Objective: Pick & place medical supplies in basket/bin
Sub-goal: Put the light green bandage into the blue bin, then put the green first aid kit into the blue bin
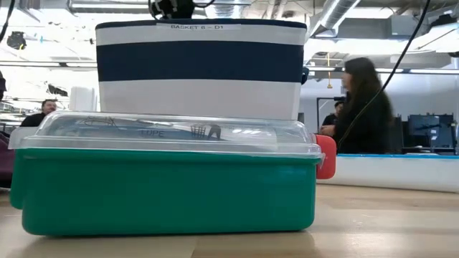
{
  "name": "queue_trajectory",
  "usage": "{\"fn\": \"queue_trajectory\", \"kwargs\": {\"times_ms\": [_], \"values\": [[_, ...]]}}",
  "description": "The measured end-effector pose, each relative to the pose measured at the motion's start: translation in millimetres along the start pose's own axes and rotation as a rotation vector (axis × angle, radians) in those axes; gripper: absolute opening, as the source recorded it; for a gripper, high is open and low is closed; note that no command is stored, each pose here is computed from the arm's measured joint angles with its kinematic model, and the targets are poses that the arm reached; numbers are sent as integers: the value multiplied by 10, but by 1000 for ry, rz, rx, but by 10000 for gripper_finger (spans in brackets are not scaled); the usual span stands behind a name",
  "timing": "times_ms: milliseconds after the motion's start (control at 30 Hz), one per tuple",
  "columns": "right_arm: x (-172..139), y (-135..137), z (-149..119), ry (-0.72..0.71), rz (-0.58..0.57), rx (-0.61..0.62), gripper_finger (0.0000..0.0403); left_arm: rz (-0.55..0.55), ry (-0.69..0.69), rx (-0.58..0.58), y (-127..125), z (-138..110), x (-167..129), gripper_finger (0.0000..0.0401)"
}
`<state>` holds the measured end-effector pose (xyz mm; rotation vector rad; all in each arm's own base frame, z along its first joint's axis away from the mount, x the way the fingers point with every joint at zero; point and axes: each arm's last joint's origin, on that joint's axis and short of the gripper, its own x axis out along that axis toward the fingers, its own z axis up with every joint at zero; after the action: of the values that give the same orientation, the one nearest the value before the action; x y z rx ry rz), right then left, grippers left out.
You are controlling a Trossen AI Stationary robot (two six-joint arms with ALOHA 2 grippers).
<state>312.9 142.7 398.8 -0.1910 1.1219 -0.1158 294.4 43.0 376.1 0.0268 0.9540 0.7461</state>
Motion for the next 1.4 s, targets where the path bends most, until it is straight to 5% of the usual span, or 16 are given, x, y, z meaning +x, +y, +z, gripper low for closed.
{"fn": "queue_trajectory", "kwargs": {"times_ms": [233, 433, 567, 733, 967, 1233, 1400], "values": [[0, 0, -1, 1, 0, -16, 118, -28, 5, 4, 47, 24, 39, 131], [0, -1, 0, 0, 0, -30, 118, -184, 92, -63, 89, 36, 176, 146], [1, -4, 1, 1, -1, -30, 118, -200, -35, -101, 151, 105, 19, 141], [0, -2, -7, 7, -2, -34, 118, -437, -205, -93, 130, 190, -454, 133], [0, -2, -5, 6, -2, -29, 118, -671, -300, 73, -452, -52, -1021, 122], [106, 74, -34, 53, 38, 208, 118, -512, -213, 163, -1328, -762, -1028, 90], [216, 321, -157, 120, 73, 196, 118, -471, -152, 165, -1606, -1213, -753, 68]]}}
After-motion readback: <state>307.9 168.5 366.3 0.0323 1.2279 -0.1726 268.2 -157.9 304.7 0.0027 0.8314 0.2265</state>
